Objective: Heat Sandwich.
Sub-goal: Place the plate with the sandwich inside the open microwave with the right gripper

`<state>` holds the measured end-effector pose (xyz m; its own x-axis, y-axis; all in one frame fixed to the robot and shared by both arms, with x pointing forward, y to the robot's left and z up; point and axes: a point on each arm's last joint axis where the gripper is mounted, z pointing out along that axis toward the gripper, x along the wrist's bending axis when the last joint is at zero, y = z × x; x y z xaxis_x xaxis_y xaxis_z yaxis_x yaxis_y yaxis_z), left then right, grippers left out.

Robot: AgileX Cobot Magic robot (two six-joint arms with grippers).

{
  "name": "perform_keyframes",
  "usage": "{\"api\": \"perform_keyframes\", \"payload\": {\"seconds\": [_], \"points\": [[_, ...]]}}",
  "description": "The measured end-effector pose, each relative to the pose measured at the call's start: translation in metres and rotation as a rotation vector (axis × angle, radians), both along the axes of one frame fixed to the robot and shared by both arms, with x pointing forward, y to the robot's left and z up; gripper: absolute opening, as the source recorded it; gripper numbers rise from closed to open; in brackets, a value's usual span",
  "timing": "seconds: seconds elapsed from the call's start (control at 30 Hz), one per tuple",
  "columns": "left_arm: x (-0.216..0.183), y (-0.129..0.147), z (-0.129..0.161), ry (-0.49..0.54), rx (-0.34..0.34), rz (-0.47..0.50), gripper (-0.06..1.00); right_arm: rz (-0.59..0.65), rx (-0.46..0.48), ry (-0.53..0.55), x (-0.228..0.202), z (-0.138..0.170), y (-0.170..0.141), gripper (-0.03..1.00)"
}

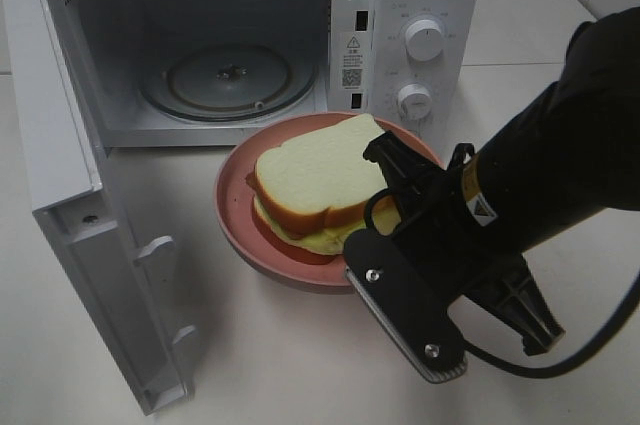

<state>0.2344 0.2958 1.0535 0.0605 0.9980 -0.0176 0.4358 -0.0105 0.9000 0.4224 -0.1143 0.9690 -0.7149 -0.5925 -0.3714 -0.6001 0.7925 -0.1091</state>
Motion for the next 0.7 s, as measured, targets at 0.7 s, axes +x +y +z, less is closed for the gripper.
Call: {"api": "perform_keyframes", "payload": {"seconds": [0.7], "points": [[0.000,0.000,0.000,0.000,0.000,0.000,0.97,0.085,-0.013,-0.012,0.042,-0.015,0.048,0.03]]}}
